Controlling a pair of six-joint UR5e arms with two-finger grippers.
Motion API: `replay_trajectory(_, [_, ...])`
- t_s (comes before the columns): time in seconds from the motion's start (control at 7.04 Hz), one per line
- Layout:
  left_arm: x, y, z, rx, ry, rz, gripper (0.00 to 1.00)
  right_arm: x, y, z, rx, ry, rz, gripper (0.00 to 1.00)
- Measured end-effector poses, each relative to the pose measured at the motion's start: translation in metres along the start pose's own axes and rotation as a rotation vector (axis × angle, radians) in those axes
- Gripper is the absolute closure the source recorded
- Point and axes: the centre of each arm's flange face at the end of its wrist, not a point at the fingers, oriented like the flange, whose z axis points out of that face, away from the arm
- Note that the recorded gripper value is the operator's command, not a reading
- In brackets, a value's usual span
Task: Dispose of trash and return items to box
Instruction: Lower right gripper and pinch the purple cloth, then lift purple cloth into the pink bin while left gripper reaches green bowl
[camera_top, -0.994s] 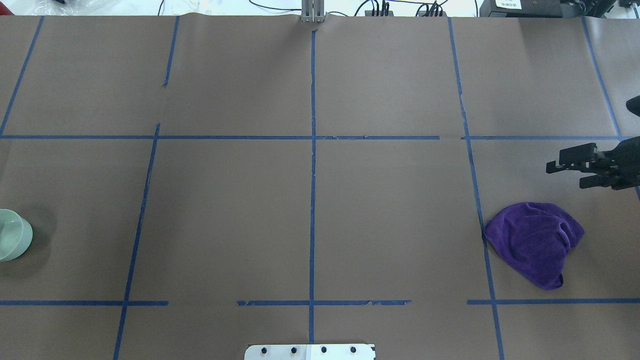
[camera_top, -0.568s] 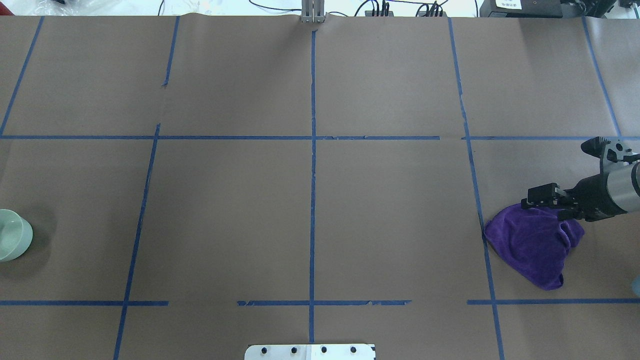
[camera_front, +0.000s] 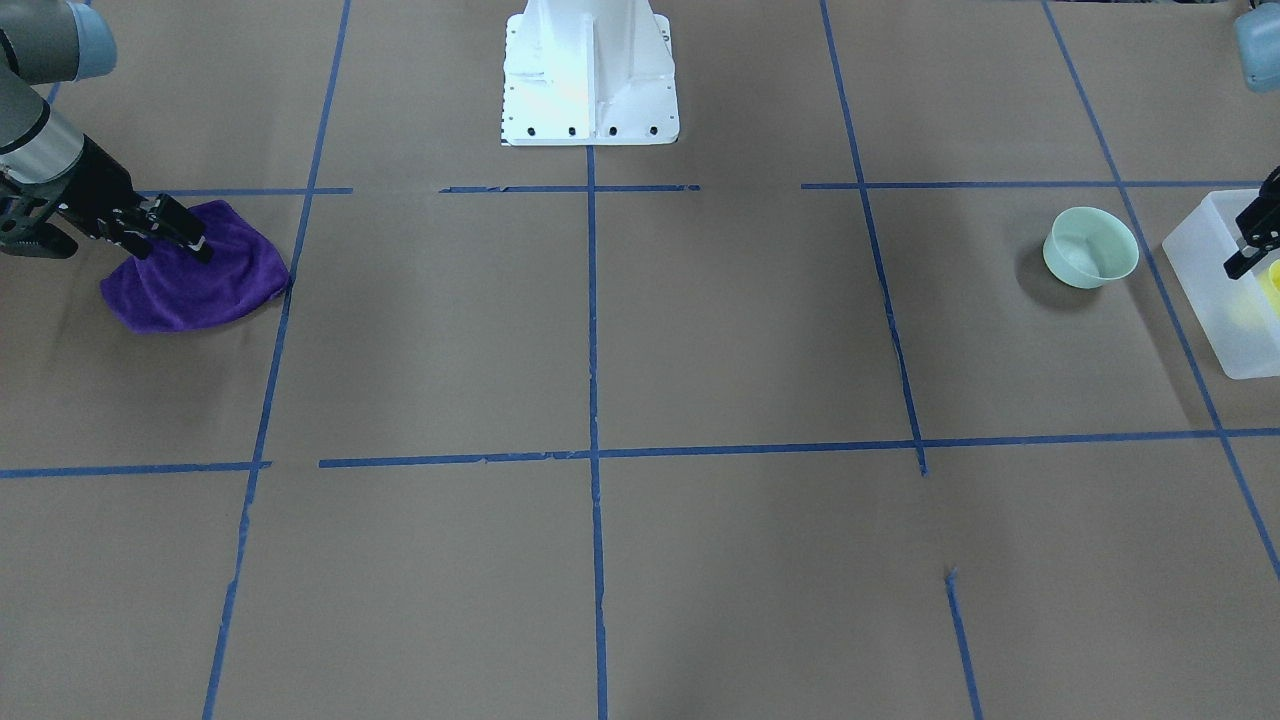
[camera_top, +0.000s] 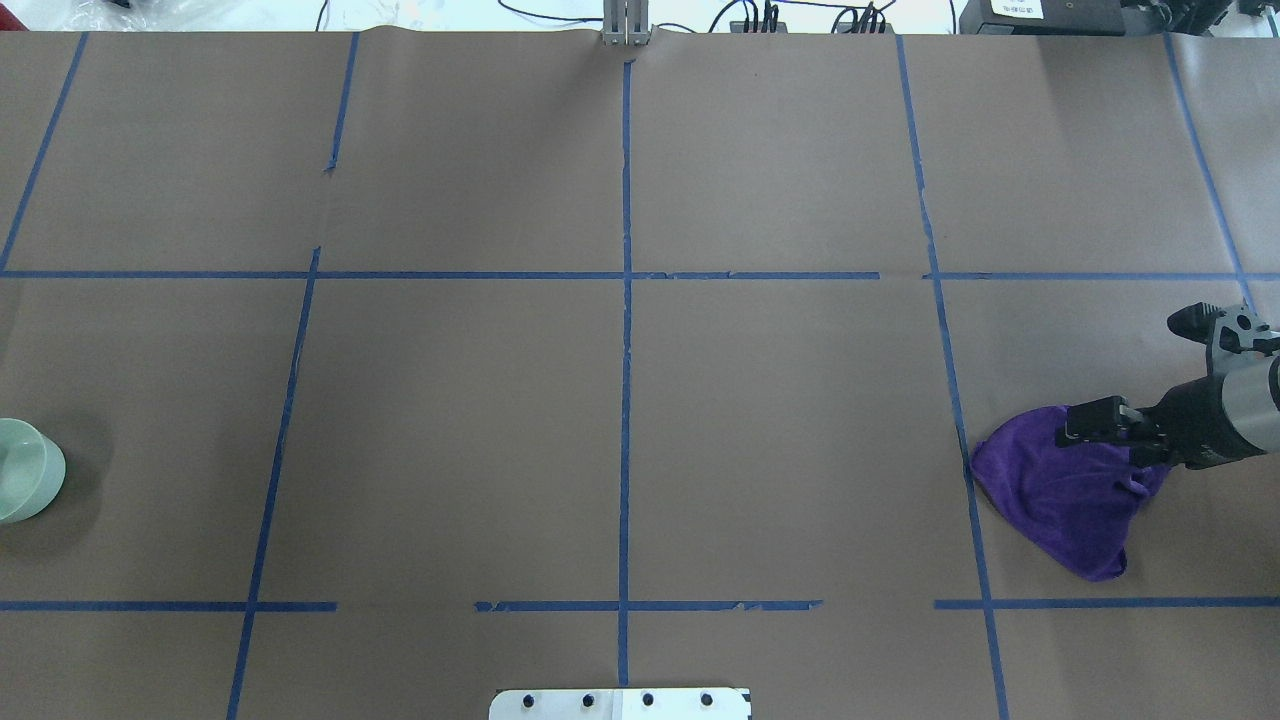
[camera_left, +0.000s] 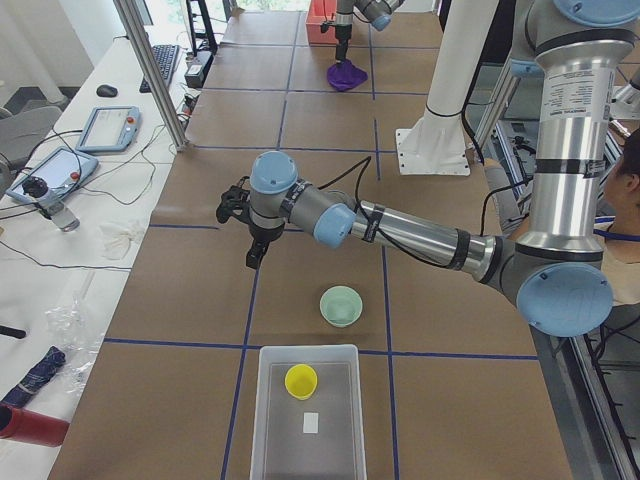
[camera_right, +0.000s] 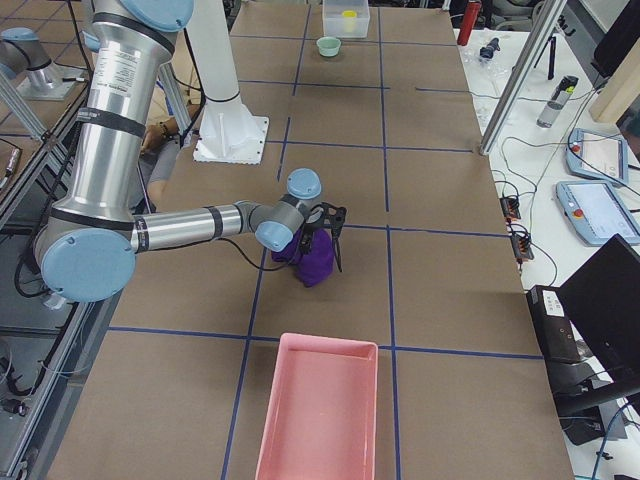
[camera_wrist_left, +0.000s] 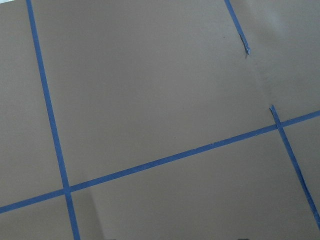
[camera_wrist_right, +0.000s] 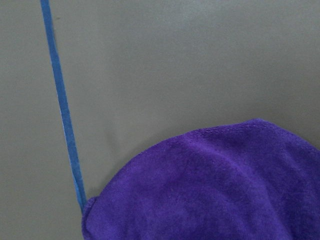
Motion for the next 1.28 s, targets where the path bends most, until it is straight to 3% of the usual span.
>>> replay_trajectory(0.43, [-0.001,0.001,0.003,0.005,0.004,0.009,0.13,0.006,0.000,-0.005,0.011,0.008,0.006,0.04])
replay_trajectory(0.57, [-0.001,0.001,0.003,0.005,0.004,0.011,0.13,0.009,0.006,0.003,0.001,0.027,-0.002,0.22])
replay_trajectory(0.71, [0.000,0.001,0.003,0.005,0.005,0.011,0.12,0.014,0.011,0.010,-0.006,0.051,-0.003,0.95])
replay_trajectory(0.99, [0.001,0.001,0.002,0.008,0.006,0.015,0.12,0.021,0.011,0.018,0.018,0.081,-0.003,1.00])
replay_trajectory(1.28, [0.003,0.002,0.008,-0.002,0.008,0.018,0.13,0.013,0.008,0.012,0.028,0.059,-0.010,1.00])
